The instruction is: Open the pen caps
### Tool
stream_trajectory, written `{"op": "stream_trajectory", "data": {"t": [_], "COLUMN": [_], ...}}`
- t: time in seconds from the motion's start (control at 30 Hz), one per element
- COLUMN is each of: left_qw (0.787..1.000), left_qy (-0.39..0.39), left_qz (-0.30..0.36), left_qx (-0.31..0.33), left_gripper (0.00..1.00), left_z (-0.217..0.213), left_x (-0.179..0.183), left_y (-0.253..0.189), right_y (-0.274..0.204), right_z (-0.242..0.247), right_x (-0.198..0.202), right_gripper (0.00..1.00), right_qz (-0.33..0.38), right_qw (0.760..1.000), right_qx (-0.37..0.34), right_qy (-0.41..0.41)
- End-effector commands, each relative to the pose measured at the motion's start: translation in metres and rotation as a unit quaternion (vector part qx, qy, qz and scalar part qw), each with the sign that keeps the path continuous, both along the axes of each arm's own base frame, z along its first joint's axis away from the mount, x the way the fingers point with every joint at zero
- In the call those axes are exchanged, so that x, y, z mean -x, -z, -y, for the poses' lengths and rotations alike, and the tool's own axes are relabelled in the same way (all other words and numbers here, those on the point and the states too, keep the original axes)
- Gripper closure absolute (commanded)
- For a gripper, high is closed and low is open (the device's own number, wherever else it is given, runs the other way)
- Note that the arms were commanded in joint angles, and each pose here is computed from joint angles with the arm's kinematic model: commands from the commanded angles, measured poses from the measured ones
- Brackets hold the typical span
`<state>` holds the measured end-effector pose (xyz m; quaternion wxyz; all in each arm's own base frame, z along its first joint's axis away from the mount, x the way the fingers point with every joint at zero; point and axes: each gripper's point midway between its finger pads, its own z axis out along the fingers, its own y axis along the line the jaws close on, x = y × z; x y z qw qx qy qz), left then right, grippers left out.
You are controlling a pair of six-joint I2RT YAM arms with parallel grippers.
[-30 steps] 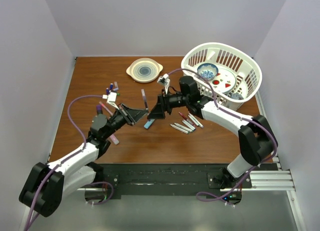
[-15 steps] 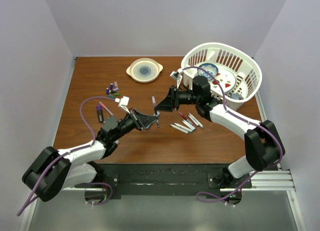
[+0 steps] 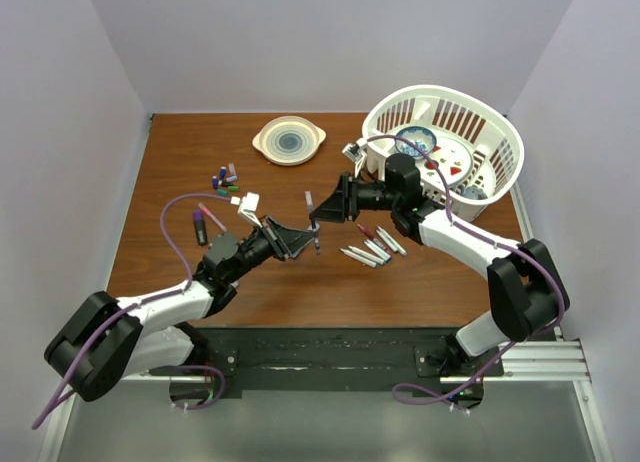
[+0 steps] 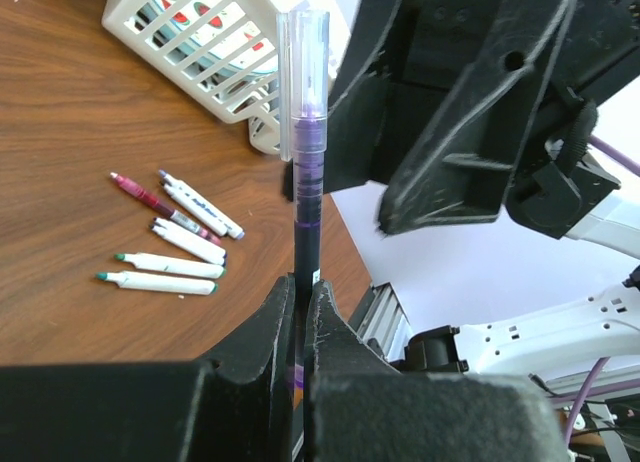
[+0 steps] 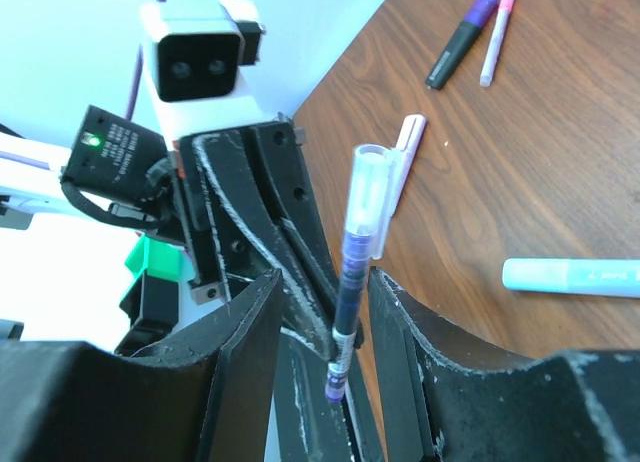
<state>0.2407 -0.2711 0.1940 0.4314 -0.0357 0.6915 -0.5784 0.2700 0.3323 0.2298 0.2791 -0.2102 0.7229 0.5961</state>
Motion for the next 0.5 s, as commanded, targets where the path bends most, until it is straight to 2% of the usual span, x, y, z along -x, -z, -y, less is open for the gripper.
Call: {"op": "stream_trajectory", "data": {"t": [0.0, 0.07, 0.17, 0.2, 0.23, 0.27, 0.37, 0.4, 0.47], "left_qw": [0.997, 0.997, 0.997, 0.997, 0.997, 0.997, 0.996, 0.996, 0.996], "left_qy": [0.000, 0.000, 0.003, 0.004, 0.007, 0.016, 0.033, 0.033, 0.014], "left_qz": [0.064, 0.067, 0.067, 0.064, 0.066, 0.064, 0.075, 0.086, 0.089], "left_qx": [0.037, 0.037, 0.035, 0.032, 0.033, 0.030, 0.023, 0.022, 0.003], "left_gripper": [1.00, 1.00, 1.00, 1.00, 1.00, 1.00, 0.70, 0.48, 0.31], "left_z": [0.005, 0.006, 0.007, 0.008, 0.009, 0.011, 0.014, 0.013, 0.007], "left_x": [-0.003, -0.003, -0.003, -0.003, -0.003, 0.000, 0.004, 0.006, 0.002], "left_y": [-0.045, -0.047, -0.047, -0.044, -0.046, -0.044, -0.044, -0.048, -0.044], "right_y": [0.009, 0.014, 0.016, 0.016, 0.016, 0.014, 0.009, 0.010, 0.008], "right_z": [-0.008, -0.010, -0.015, -0.016, -0.017, -0.017, -0.016, -0.015, -0.012], "right_x": [0.003, 0.005, 0.010, 0.011, 0.013, 0.014, 0.018, 0.018, 0.019], "right_gripper": [0.56, 0.57, 0.69, 0.76, 0.99, 1.00, 1.00, 1.00, 1.00], "right_qz": [-0.006, -0.012, -0.015, -0.014, -0.013, -0.012, 0.006, 0.008, 0.048], "right_qw": [1.000, 1.000, 1.000, 1.000, 1.000, 0.999, 0.999, 0.999, 0.997], "right_qx": [0.006, 0.011, 0.012, 0.012, 0.010, 0.008, 0.006, 0.010, 0.014], "right_qy": [-0.003, -0.006, -0.017, -0.021, -0.026, -0.032, -0.042, -0.043, -0.057]}}
